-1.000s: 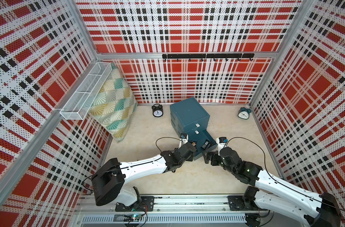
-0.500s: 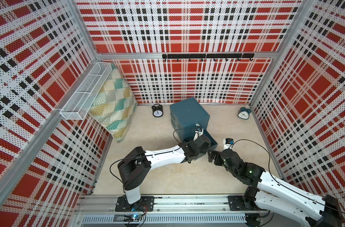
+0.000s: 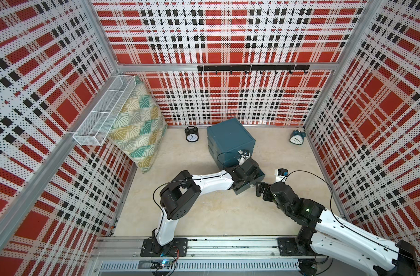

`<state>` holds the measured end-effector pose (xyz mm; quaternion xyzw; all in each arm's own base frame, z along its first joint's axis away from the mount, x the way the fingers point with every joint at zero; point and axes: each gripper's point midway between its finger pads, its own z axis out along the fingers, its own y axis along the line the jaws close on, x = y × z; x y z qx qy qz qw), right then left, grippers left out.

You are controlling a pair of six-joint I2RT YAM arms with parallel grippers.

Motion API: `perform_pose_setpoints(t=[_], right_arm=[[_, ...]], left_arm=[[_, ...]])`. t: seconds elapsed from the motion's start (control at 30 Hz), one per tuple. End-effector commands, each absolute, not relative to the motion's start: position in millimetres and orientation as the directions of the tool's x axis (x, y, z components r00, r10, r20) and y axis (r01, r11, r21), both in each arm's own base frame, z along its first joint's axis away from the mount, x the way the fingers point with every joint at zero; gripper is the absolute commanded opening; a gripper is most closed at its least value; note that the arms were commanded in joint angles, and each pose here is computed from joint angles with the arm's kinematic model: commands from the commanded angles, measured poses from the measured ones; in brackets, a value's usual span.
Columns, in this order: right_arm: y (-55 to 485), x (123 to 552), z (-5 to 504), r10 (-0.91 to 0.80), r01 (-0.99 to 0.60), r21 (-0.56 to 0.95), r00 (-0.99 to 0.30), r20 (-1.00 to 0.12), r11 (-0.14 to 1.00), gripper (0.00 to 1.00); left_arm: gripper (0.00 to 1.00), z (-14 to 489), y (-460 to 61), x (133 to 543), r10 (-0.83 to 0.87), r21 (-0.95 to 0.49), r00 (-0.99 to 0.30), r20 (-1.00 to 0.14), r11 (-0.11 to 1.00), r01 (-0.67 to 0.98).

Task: Place the cookies into the drawer by color
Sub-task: Place the cookie in the drawer, then pick up the cookie at the center of the board.

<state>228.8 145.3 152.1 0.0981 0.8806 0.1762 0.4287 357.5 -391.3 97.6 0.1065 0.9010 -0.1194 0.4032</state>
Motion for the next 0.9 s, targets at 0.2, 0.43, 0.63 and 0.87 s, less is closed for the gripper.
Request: perform_pose_setpoints(t=[0.2, 0.43, 0.63, 0.87], right_arm=[[149, 225, 154, 0.297, -0.053, 0.409, -0.603, -0.741, 0.911, 1.0], [180, 213, 169, 0.213, -0.279, 0.454, -0.604, -0.768, 0.846, 1.0], [210, 201, 183, 0.169, -0.434, 0.504, -0.609, -0.775, 0.747, 1.0], [243, 192, 193, 0.106, -0.557, 0.526, -0.615, -0.781, 0.643, 1.0]], left_arm=[[0.77, 151, -368, 339, -0.001, -0.23, -0.625, -0.78, 0.93, 0.286], [0.93, 170, -313, 318, -0.106, -0.303, -0.618, -0.779, 0.927, 0.223], [0.98, 170, -257, 303, -0.211, -0.363, -0.613, -0.761, 0.922, 0.132], [0.99, 140, -184, 293, -0.339, -0.393, -0.63, -0.699, 0.918, -0.057]])
